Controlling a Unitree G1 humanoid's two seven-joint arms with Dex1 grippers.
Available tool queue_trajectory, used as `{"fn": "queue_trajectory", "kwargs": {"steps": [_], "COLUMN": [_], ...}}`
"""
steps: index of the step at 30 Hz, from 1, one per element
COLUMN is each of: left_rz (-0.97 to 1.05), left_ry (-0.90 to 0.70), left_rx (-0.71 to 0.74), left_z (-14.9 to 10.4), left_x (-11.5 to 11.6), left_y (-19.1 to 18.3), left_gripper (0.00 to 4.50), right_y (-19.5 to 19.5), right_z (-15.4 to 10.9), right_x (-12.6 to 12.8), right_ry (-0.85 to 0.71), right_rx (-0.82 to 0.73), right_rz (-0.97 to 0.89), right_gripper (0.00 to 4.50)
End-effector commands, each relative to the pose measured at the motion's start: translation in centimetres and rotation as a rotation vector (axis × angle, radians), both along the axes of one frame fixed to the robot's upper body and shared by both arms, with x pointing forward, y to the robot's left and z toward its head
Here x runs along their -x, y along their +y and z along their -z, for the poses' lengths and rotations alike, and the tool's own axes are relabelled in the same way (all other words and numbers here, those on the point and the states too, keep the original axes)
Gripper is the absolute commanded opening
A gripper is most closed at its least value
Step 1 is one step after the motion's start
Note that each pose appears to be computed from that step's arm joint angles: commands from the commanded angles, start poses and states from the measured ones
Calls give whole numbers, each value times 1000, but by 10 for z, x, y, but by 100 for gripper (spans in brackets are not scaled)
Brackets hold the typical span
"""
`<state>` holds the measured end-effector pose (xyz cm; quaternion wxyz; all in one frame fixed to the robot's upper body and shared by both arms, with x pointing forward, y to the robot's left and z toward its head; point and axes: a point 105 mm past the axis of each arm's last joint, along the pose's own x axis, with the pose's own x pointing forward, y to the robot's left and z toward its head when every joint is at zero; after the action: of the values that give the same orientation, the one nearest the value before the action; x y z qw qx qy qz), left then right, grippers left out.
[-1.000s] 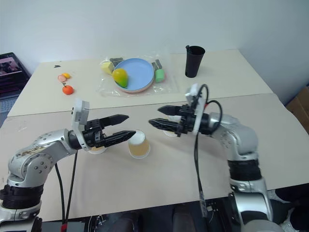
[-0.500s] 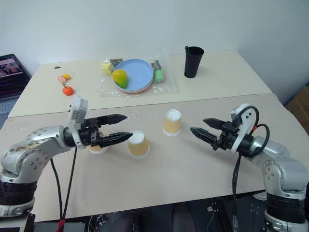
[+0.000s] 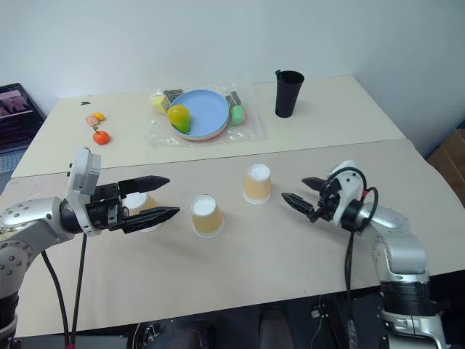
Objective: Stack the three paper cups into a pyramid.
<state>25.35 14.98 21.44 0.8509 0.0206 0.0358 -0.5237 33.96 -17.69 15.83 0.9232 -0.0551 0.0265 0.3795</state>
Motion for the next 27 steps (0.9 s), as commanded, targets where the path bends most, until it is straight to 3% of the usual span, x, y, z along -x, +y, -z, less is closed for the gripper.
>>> {"fn": "queue_trajectory", "kwargs": {"steps": [1,9,27], "left_rz": [2,17,-36], "left_ry": [-60,-118,-116], "left_rx": [-16,-105,-50], "left_z": [-10,-1,-3], "left_x": [6,12,11], "left_y": [1,-4,-5], "left_gripper": [450,450,450], "right_y": [16,34,54], "right_z": [-13,-9,-12], "right_x": [-1,-7,-22], "right_ry": [-52,-44,-66], "right_rx": [-15,-17,17], "right_rz": [-63,-125,-231], "right_gripper": [437,437,437]}}
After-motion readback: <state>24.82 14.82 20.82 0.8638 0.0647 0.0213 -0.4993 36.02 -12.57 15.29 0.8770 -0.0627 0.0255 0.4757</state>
